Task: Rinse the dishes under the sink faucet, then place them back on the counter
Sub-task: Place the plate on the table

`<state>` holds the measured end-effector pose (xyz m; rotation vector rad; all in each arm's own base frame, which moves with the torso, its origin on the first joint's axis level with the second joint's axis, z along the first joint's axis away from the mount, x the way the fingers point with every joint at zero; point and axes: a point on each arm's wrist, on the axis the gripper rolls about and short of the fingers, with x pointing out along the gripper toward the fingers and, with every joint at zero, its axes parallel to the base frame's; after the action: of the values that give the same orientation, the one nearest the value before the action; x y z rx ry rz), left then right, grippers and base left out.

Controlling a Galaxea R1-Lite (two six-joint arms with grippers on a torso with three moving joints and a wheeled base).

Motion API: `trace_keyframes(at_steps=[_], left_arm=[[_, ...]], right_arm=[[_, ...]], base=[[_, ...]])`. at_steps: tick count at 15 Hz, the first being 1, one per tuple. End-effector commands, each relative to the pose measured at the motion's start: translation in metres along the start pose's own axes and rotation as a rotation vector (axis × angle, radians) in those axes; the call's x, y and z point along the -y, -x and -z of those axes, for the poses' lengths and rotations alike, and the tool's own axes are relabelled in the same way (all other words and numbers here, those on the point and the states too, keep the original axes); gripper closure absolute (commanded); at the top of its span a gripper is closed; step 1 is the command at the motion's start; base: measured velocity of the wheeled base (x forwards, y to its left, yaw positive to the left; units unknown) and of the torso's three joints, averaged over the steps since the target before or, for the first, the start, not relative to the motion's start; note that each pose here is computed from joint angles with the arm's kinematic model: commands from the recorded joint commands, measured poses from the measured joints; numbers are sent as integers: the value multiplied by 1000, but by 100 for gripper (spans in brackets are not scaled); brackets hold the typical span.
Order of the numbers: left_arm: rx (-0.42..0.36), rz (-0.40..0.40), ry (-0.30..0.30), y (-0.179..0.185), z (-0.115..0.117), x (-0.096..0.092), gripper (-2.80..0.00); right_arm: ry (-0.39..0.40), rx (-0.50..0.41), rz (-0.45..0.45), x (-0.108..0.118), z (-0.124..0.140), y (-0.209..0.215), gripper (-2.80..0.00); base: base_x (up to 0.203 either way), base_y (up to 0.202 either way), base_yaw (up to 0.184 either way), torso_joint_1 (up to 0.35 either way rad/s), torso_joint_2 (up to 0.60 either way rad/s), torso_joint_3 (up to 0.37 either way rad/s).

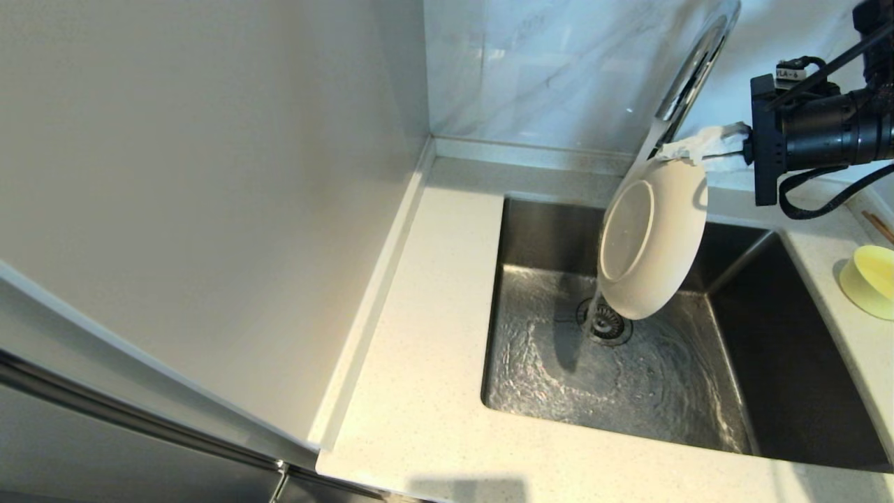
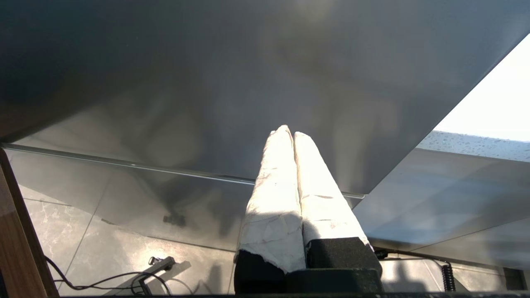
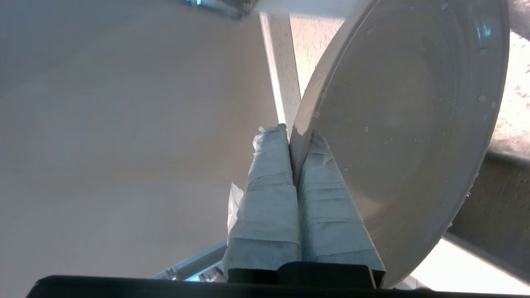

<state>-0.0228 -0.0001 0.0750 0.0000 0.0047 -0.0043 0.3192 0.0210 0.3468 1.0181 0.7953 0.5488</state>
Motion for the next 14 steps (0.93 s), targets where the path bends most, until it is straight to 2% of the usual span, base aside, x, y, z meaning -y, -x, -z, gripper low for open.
trace_keyframes(at_steps=[1, 11, 14], left_arm=[[0, -1, 0, 0, 0, 0, 0], [0, -1, 0, 0, 0, 0, 0], [-1, 0, 0, 0, 0, 0, 0]], right_arm=[[-11, -1, 2, 4, -4, -2, 0], [-33, 21, 27, 18, -16, -8, 0], [-44, 45, 61, 24, -21, -13, 0]], base=[[0, 0, 0, 0, 0, 0], [0, 0, 0, 0, 0, 0], [0, 0, 0, 0, 0, 0]])
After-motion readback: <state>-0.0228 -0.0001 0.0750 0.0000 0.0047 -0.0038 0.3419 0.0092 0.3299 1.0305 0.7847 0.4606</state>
